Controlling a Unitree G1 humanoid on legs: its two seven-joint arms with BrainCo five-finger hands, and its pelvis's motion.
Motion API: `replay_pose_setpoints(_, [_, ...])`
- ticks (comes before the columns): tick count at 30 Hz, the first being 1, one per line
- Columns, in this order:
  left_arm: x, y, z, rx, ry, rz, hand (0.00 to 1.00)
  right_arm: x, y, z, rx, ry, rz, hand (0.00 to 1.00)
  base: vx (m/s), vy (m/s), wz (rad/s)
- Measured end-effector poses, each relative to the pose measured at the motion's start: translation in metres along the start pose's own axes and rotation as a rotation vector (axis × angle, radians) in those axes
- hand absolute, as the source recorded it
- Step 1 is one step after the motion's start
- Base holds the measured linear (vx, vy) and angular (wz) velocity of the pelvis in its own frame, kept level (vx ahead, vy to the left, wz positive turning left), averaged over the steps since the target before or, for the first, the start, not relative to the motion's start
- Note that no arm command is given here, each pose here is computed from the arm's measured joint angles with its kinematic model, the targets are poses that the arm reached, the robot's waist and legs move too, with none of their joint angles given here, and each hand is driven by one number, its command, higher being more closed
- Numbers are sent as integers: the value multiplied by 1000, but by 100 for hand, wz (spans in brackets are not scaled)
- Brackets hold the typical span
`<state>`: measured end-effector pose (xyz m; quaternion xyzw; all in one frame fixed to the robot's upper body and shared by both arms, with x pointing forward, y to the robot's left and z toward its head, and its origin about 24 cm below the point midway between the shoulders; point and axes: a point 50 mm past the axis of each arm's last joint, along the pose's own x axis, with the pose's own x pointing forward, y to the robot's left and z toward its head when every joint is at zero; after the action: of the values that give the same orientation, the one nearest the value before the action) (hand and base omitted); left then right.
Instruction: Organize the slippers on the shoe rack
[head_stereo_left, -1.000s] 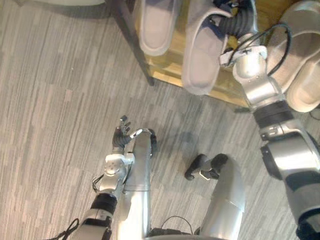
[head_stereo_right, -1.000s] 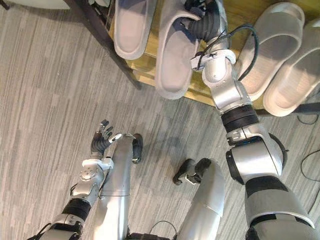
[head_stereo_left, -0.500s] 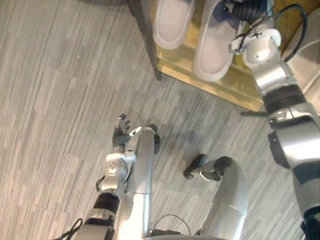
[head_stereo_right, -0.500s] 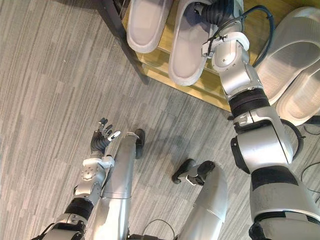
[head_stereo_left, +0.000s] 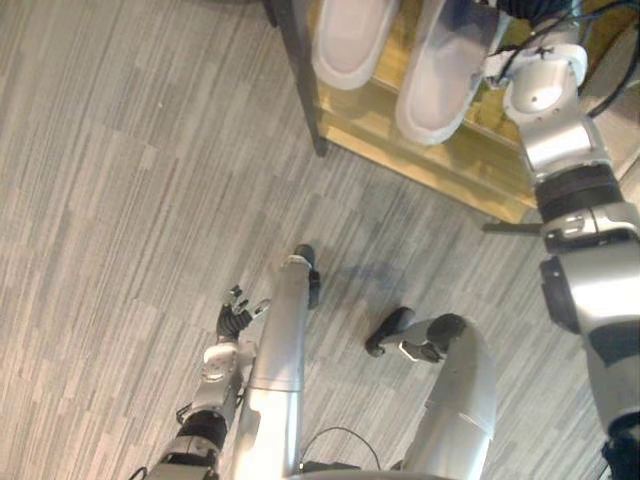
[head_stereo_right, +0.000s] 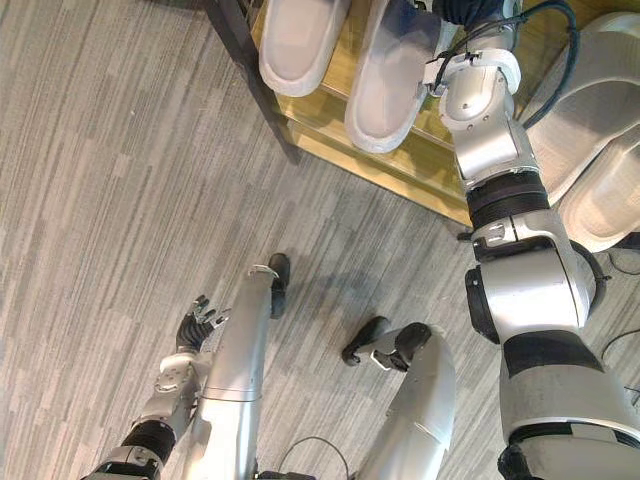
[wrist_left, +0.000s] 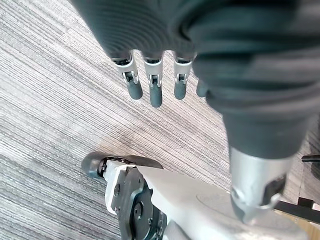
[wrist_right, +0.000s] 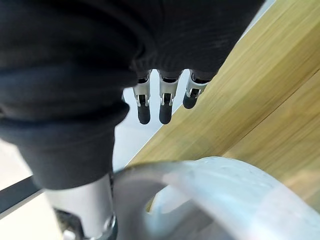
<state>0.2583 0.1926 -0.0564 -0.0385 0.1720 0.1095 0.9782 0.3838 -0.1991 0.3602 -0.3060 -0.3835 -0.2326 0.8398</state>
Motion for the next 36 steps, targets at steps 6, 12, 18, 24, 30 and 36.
replay_pose_setpoints(6, [0, 4, -3, 6, 15, 11, 0, -14, -1, -4, 44, -6, -42, 0, 43, -17, -7])
replay_pose_setpoints(12, [0, 12, -6, 0, 43, 44, 0, -44, 0, 20, 267, -77, -176, 0, 49, -28, -5])
replay_pose_setpoints(18, [-3, 25, -10, 4, 56, 86, 0, -89, 17, 13, 497, 18, -225, 0, 50, -36, -1])
replay_pose_setpoints(24, [-4, 30, -13, -31, 67, 120, 0, -128, 57, 3, 771, 240, -149, 0, 21, -13, -4])
replay_pose_setpoints(30, [-4, 31, -13, -63, 74, 142, 0, -148, 82, -18, 896, 446, -117, 0, 1, -2, -3])
replay_pose_setpoints(36, [7, 25, 3, -141, 34, 163, 0, -161, 91, -29, 936, 528, -87, 0, 0, 0, 0])
